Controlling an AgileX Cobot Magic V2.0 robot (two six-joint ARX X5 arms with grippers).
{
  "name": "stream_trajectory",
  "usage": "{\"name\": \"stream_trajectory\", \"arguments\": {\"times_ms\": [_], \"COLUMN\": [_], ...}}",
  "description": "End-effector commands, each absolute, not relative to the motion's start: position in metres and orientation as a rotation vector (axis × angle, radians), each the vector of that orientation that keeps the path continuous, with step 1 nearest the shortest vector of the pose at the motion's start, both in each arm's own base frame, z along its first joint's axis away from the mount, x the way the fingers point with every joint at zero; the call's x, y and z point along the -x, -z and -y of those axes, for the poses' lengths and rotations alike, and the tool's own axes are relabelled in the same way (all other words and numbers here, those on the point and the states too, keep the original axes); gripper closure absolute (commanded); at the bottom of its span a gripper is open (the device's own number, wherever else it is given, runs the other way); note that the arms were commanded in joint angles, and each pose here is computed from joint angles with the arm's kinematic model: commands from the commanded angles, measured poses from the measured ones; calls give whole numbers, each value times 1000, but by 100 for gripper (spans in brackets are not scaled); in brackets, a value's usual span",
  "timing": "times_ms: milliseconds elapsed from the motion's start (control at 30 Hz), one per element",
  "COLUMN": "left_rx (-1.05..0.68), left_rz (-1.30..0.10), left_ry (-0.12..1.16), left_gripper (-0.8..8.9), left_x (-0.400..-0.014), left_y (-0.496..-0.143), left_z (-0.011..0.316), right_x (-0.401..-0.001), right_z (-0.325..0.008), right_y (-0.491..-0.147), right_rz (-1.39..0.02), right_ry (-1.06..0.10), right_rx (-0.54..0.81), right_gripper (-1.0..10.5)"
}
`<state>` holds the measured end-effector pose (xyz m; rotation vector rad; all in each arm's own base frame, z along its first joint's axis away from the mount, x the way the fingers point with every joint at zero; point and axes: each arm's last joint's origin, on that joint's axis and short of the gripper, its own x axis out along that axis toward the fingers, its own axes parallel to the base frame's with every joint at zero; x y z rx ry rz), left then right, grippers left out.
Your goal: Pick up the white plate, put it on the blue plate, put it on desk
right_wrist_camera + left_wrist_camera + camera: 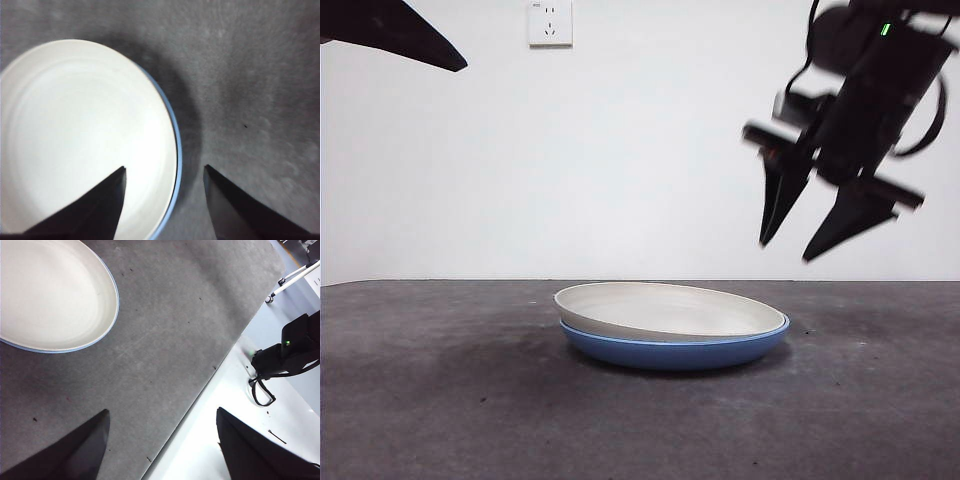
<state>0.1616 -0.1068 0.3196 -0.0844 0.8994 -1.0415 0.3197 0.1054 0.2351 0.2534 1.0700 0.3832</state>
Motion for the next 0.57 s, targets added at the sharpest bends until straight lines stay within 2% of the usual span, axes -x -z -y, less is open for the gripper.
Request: {"name": "stream_trajectory", "arguments": {"times_ms": [33,300,567], "left_rx": [68,67,67], "left_rz": [-877,-875,-875], "left_ry": [1067,1067,1067], "left_gripper": [471,471,471], "left_x": [-162,-162,-162], "left_y": [-322,-322,-322], "left_z": [109,109,109], "right_x": [-311,-252,-190], "right_z": [-104,-93,-84], "right_y": [-256,-313,-349], "right_rz": [-1022,-958,-903], "right_ry": [-431,-506,-579], "right_rx": [-192,-110,-55], "right_gripper": [699,699,700]}}
